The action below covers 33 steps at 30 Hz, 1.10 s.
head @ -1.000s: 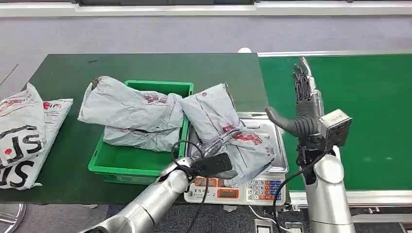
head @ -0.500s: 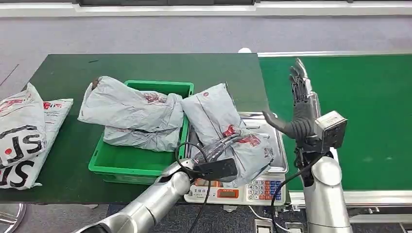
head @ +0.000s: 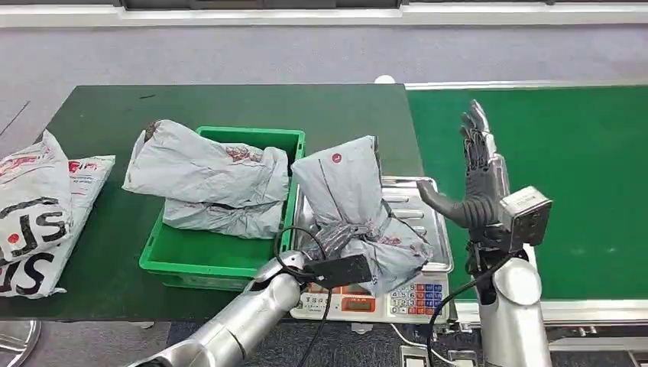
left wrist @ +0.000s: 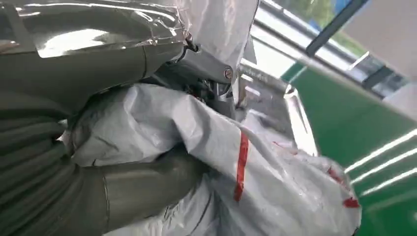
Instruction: Moved the parcel from conveyor to table for the left to box.
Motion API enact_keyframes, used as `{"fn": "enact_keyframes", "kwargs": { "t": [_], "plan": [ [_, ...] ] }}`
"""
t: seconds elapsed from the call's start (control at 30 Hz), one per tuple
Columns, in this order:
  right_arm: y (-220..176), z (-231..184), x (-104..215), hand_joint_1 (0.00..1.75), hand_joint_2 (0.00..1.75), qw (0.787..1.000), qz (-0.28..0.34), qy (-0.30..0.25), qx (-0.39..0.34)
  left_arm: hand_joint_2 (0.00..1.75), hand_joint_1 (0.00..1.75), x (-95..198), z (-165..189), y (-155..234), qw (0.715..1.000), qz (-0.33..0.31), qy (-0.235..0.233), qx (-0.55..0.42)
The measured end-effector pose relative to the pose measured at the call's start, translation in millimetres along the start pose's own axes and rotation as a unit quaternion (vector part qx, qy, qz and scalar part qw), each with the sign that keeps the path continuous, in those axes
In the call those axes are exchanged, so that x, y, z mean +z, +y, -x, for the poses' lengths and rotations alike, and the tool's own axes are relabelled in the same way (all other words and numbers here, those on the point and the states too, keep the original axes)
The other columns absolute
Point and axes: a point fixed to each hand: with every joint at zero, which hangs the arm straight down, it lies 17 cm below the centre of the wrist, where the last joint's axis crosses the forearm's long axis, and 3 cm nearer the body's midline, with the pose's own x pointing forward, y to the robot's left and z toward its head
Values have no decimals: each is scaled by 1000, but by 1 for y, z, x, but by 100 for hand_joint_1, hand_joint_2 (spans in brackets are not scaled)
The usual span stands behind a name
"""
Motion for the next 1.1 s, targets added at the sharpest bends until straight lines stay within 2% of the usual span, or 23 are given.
{"fn": "enact_keyframes", "kwargs": {
  "t": [0.17, 0.6, 0.67, 0.73, 0.8, 0.83, 0.9, 1.1],
  "plan": [
    [1, 0, 1, 0, 175, 1000, 0, 0, -1, 175, 175, 0, -6, 17, 999, -33, -15, 14],
    [1, 0, 1, 0, 175, 1000, -1, -1, -2, 175, 175, 2, -8, 25, 998, -48, -22, 17],
    [2, 0, 1, 0, 175, 1000, -1, -1, -2, 175, 175, 6, -17, 44, 993, -102, -50, 21],
    [1, -1, 1, 0, 175, 1000, 0, -3, -4, 175, 175, 17, -40, 85, 973, -201, -108, 36],
    [-1, -3, -1, 0, 175, 1000, 5, -6, -9, 175, 175, 39, -58, 134, 937, -310, -151, 46],
    [-4, -4, -3, 0, 175, 1000, 9, -9, -11, 175, 175, 55, -62, 162, 913, -375, -153, 43],
    [-9, -7, -9, 0, 175, 1000, 17, -14, -12, 175, 175, 86, -73, 203, 870, -464, -162, 34],
    [-24, -8, -23, 0, 175, 999, 35, -27, -10, 175, 175, 154, -138, 256, 795, -552, -251, 33]
  ]
}}
